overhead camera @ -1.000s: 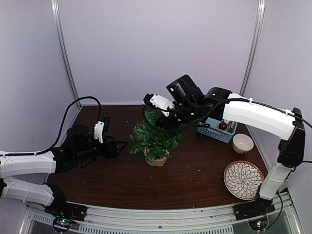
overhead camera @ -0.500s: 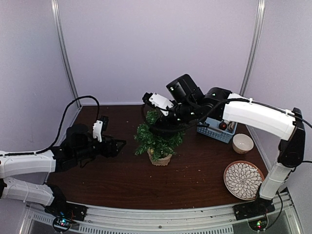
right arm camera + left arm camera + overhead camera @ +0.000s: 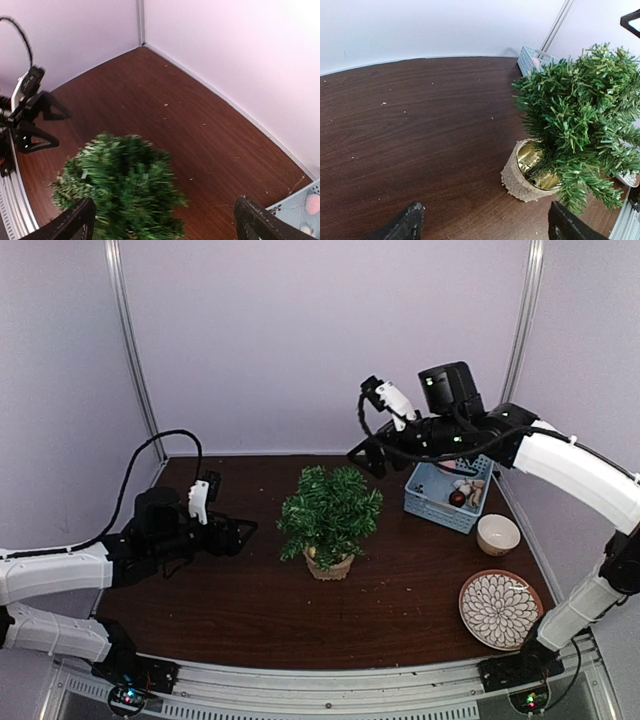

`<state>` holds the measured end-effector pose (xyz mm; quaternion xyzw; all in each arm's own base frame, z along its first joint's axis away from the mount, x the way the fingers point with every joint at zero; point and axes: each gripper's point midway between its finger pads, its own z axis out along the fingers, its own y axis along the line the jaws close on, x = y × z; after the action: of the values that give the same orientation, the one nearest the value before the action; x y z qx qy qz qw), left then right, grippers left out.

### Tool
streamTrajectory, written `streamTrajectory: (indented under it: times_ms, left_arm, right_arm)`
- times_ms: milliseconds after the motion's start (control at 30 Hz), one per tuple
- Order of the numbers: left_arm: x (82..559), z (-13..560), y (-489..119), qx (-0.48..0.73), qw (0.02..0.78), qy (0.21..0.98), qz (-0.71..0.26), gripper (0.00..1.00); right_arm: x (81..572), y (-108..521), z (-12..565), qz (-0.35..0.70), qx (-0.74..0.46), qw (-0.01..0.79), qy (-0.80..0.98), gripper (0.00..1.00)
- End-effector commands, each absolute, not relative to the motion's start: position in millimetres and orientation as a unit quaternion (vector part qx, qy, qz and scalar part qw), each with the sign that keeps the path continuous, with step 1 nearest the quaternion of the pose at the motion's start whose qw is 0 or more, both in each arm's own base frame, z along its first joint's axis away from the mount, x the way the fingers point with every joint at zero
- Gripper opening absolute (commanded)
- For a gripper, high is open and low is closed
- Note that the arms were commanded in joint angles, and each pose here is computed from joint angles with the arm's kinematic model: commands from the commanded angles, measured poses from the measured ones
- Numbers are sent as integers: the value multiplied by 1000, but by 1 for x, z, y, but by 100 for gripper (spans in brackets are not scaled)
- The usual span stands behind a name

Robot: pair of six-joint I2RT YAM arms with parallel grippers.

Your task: Decorate the small christmas tree

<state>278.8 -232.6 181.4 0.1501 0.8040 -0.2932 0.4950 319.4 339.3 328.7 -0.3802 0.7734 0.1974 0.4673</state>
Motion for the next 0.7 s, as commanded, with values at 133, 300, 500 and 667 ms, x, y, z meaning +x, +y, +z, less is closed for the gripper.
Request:
streamTrajectory:
  times_ms: [133,300,500,667]
  left_arm:
    - [292,206,-233,139,506,796,-300,88]
    - [295,206,-232,135,508,797,-299,88]
    - [300,203,-232,130,503,800,-300,88]
    - [303,200,-232,127,501,803,-298,88]
  right_arm:
    - [411,209,315,196,-176,483,835,94]
    - [464,128,274,124,-80,470,870,86]
    - [513,69,220,51,-17,435,899,79]
    - [544,78,187,85,-27,408,909,73]
